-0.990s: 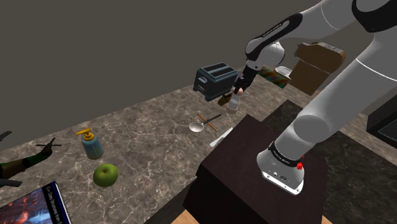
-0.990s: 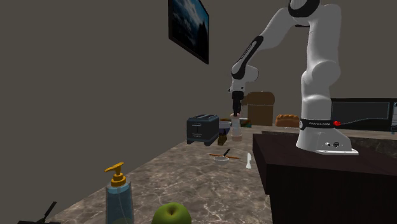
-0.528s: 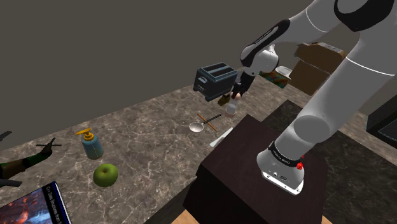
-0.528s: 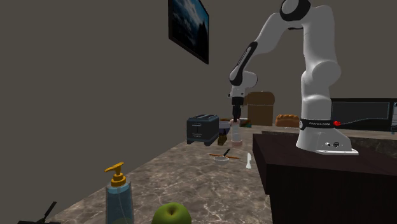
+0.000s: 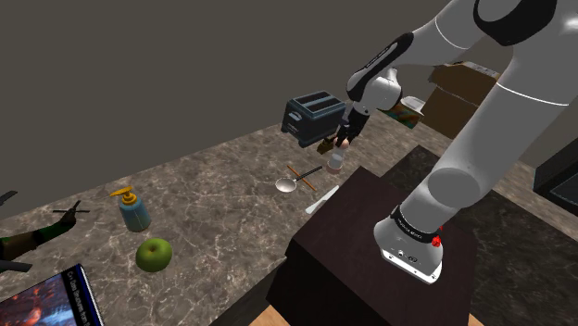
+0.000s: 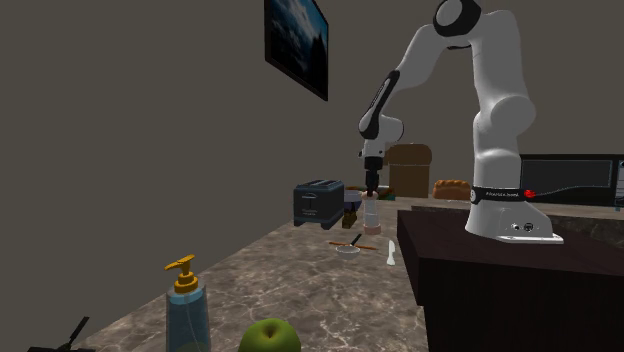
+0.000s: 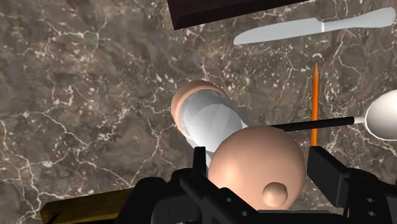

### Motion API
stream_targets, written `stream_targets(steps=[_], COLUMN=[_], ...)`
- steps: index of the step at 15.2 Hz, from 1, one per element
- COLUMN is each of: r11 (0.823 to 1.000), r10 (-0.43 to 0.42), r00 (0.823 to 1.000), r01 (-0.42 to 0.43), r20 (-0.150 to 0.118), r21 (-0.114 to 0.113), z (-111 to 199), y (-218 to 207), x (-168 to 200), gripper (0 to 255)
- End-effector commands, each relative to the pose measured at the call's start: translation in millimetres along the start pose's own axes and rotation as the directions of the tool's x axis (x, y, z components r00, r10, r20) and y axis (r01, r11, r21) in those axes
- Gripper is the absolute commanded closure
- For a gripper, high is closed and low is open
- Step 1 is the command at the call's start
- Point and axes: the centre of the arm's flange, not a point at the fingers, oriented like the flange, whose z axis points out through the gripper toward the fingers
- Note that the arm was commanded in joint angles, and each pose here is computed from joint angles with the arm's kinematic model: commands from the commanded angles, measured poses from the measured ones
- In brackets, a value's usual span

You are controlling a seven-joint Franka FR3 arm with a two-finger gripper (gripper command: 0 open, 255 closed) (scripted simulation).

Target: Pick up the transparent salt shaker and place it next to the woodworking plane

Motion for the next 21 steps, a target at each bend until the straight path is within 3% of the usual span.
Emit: stream_targets(steps=[1, 3, 4, 9, 13, 21], r11=[1.000, 1.000, 1.000, 1.000, 1.000, 1.000], r10=[0.000, 0.000, 0.000, 0.000, 0.000, 0.000], r00=[1.000, 1.000, 1.000, 1.000, 1.000, 1.000], r01=[0.000, 0.000, 0.000, 0.000, 0.000, 0.000], r20=[0.000, 0.000, 0.000, 0.000, 0.000, 0.000], r21=[0.000, 0.000, 0.000, 0.000, 0.000, 0.000], z=[0, 0, 0, 0, -50, -50], y=[0, 0, 0, 0, 0, 0], x=[0, 0, 0, 0, 0, 0], gripper=[255, 255, 0, 0, 0, 0])
